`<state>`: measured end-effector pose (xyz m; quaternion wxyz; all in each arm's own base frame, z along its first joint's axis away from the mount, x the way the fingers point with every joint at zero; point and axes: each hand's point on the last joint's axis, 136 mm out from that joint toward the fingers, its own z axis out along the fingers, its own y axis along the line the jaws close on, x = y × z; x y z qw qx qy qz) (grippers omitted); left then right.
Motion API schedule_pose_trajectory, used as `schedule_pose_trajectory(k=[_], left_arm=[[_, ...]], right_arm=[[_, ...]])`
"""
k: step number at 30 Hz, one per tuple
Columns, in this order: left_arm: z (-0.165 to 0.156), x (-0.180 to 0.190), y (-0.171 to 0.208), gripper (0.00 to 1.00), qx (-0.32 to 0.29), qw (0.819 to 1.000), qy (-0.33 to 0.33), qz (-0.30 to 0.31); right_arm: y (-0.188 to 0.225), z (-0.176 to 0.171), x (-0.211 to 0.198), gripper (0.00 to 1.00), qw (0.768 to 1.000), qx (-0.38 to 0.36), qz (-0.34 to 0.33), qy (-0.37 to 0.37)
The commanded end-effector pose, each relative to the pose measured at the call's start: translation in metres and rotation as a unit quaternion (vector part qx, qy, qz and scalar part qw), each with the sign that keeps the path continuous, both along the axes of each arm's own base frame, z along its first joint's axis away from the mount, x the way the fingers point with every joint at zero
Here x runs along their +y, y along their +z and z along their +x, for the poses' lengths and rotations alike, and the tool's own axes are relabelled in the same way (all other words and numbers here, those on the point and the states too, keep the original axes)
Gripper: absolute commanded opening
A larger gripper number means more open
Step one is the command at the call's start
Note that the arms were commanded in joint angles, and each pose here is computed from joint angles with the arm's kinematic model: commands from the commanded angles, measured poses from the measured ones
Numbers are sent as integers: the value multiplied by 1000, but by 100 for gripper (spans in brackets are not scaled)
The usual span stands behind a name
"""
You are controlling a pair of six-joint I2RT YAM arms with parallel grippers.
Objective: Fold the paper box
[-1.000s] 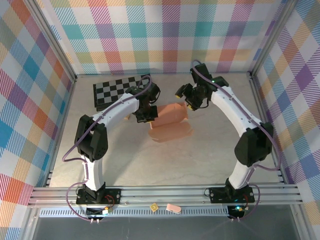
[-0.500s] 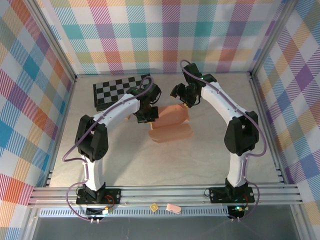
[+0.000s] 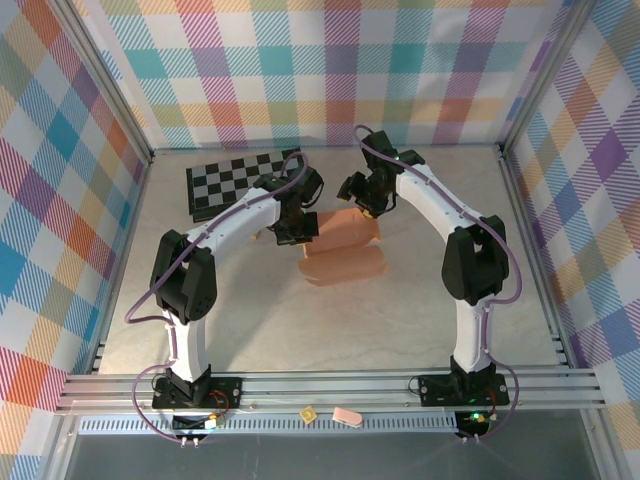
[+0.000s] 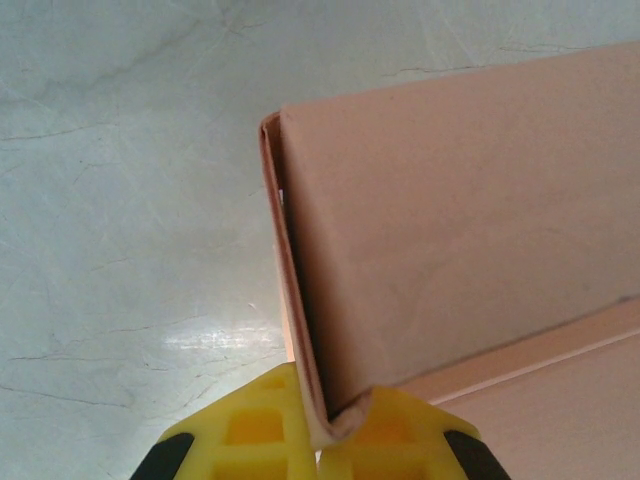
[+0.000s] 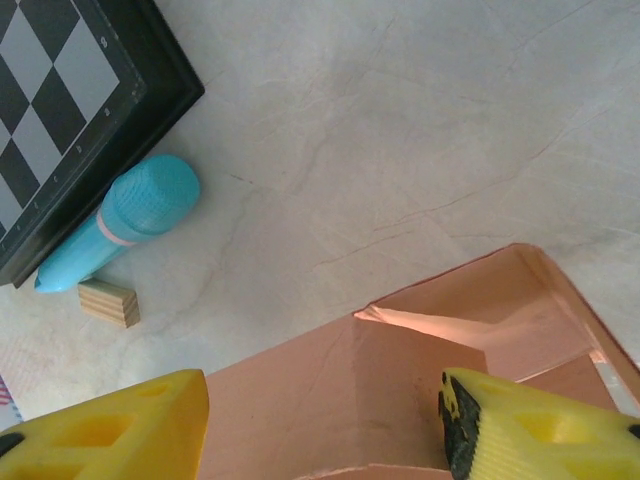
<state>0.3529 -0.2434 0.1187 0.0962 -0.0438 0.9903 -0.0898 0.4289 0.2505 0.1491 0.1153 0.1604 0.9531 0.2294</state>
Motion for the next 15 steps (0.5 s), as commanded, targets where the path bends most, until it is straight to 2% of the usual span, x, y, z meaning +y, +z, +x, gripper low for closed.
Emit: schedule_pose_trajectory(k=[1, 11, 15], left_arm=[[2, -10, 4, 0, -5, 1000, -13, -8], [1, -14, 7, 0, -16, 1000, -18, -10], [1, -12, 11, 0, -25, 1000, -15, -6]], right_arm=[[8, -5, 14, 61, 999, 7, 34, 5], [31, -1, 31, 54, 995, -4, 102, -5], [38, -5, 22, 54, 996, -13, 90, -17]])
